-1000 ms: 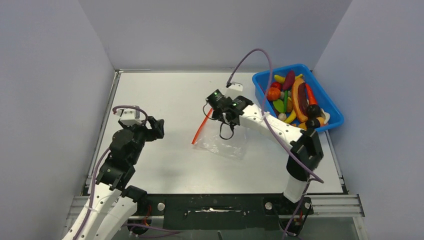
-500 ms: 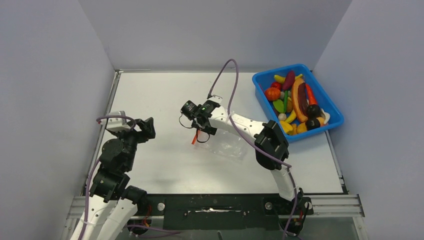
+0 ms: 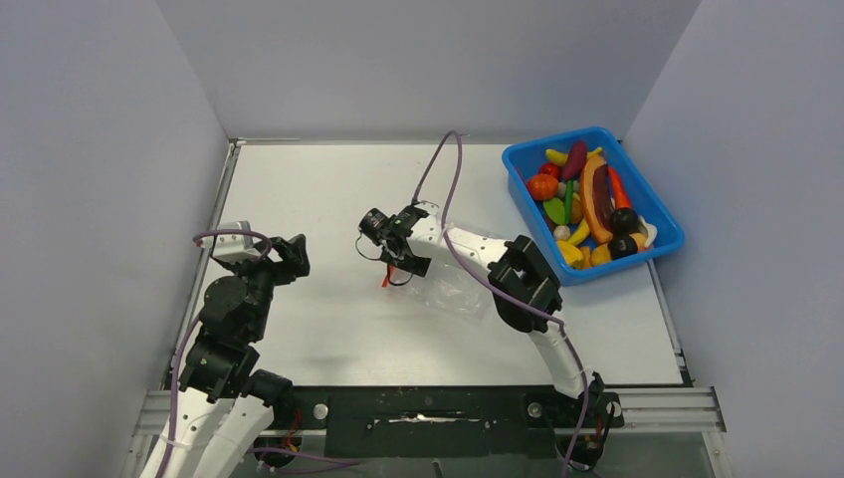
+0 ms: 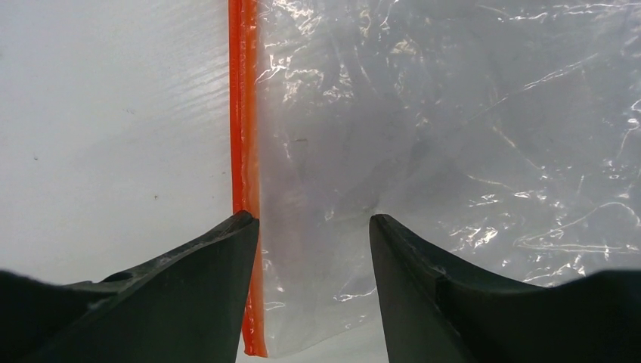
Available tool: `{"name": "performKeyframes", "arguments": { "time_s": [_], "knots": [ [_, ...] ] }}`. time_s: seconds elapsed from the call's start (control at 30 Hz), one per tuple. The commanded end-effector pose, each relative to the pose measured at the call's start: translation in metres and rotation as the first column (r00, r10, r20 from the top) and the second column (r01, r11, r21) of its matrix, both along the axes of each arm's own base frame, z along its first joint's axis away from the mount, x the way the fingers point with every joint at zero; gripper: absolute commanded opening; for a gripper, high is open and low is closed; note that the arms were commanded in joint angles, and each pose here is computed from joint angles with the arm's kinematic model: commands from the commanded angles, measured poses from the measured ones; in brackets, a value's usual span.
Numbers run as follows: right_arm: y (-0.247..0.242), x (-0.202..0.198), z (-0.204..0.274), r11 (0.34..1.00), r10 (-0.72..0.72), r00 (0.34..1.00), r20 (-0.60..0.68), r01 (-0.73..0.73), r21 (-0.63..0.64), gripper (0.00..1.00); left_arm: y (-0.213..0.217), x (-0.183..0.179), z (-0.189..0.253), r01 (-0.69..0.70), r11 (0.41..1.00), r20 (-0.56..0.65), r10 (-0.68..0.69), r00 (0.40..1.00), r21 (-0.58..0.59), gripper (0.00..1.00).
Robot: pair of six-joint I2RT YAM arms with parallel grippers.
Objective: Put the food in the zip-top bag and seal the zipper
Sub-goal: Pick up the zipper food storage bag at the center of the board.
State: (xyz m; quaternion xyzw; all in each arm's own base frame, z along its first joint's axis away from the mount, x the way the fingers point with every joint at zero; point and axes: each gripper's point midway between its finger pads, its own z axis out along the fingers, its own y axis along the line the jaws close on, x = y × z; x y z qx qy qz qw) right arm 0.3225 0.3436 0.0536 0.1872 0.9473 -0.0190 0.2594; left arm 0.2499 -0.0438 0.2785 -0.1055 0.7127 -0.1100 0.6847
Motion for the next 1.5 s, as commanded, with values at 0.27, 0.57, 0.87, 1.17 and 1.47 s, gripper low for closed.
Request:
{"name": "performKeyframes", "arguments": {
  "time_s": [0.27,0.57,0.87,1.17,1.47],
  "knots": [
    [-0.003,0.019,-0.004,0.999,-0.017,0.999,0.043,0.015,0.043,0.16,0.002,0.001,0.014,-0.008,1.0,0.049,0.008,0.999,-0.012,0.73],
    [0.004,0.022,0.016,0.989,0.11,0.988,0.105,-0.119,0.082,0.0,0.001,0.001,0.011,-0.005,1.0,0.041,0.005,0.999,-0.011,0.73],
    [0.031,0.01,0.083,0.827,0.446,0.807,0.388,-0.537,0.167,0.0,-0.018,0.008,-0.002,0.053,0.994,-0.041,-0.057,0.998,-0.092,0.68],
    [0.012,-0.02,0.13,0.653,0.612,0.548,0.57,-0.757,0.026,0.0,-0.059,0.009,-0.019,0.146,0.938,-0.184,-0.211,0.96,-0.315,0.58],
    [-0.002,-0.047,0.168,0.562,0.582,0.348,0.735,-0.825,-0.054,0.0,-0.096,0.006,-0.021,0.241,0.812,-0.148,-0.37,0.917,-0.532,0.53]
  ]
}}
